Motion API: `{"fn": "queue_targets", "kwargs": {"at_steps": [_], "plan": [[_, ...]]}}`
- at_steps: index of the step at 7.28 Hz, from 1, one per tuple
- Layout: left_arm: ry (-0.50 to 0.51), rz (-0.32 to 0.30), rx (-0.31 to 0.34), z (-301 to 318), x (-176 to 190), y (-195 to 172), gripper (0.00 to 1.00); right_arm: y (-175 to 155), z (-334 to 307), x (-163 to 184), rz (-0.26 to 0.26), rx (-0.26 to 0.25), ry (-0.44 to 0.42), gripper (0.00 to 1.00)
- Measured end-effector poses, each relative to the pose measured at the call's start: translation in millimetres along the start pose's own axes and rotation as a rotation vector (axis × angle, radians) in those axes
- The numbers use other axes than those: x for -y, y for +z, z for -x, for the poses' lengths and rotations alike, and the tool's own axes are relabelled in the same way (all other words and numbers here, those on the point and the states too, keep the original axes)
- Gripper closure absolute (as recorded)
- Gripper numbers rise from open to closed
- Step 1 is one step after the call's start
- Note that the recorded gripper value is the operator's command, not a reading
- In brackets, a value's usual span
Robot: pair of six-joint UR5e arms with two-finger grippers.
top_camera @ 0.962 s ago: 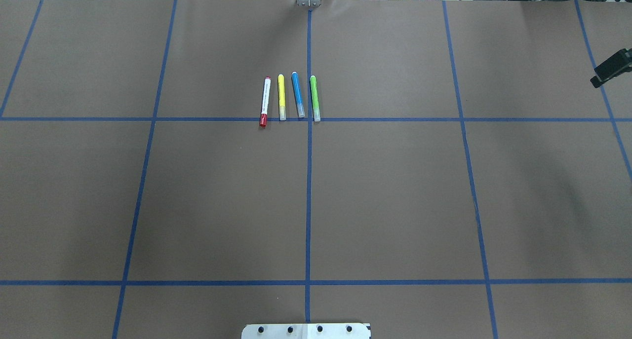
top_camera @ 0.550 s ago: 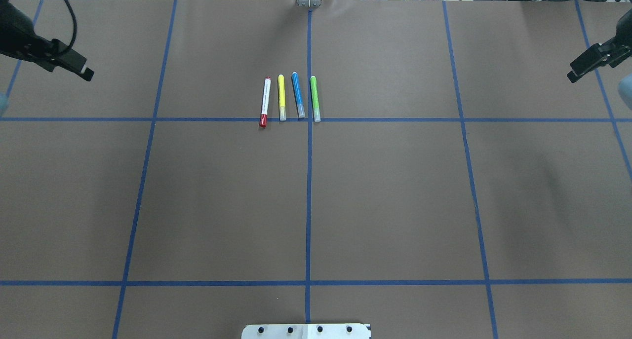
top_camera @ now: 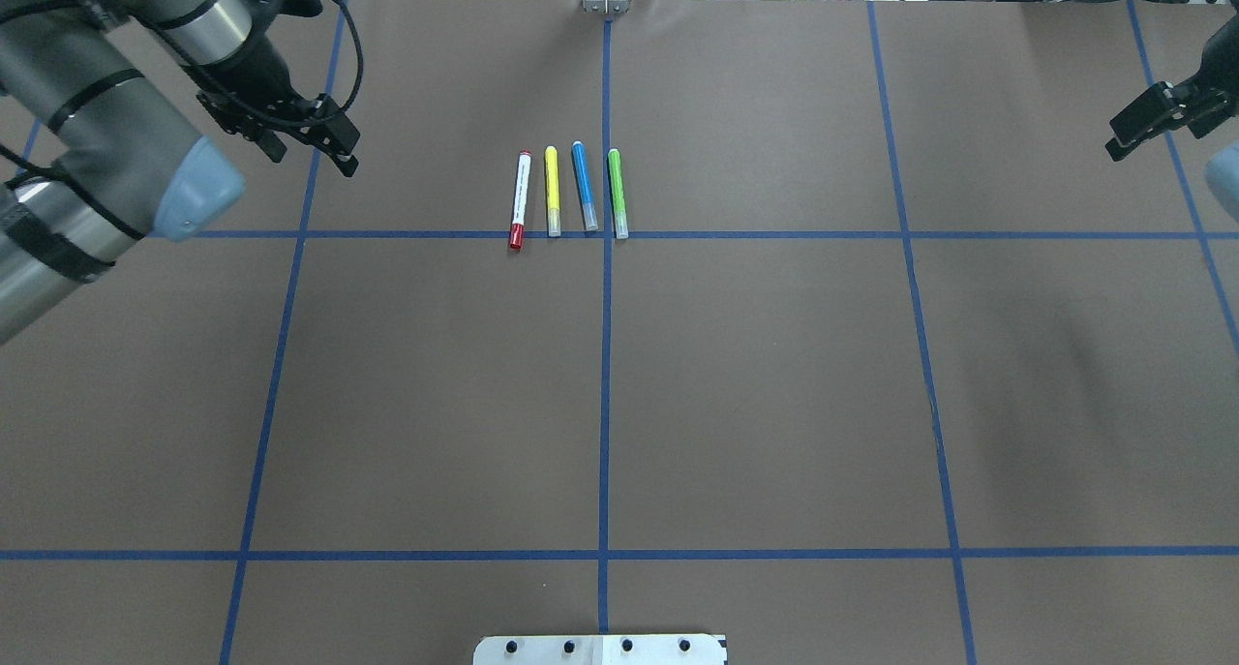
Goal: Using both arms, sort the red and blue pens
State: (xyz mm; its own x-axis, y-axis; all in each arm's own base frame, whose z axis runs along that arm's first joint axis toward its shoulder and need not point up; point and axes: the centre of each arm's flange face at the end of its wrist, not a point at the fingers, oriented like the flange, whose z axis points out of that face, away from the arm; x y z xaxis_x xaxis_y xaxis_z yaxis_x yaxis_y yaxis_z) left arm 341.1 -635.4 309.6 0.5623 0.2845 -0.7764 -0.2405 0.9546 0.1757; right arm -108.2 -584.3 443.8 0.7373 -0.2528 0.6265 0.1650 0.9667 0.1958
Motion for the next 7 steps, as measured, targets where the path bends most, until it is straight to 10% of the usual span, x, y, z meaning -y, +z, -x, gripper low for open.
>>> {"fn": "queue_targets", "kwargs": {"at_steps": [4,7], "plan": [[-0.176,0.112,0.053,-131,80,76,0.03,1,0,-1,0.002,0.001,0.002,0.0],[-0.21,0.163,0.132,-173,92,124,0.34,5,-3,-1,0.011,0.0,0.008,0.0]]}}
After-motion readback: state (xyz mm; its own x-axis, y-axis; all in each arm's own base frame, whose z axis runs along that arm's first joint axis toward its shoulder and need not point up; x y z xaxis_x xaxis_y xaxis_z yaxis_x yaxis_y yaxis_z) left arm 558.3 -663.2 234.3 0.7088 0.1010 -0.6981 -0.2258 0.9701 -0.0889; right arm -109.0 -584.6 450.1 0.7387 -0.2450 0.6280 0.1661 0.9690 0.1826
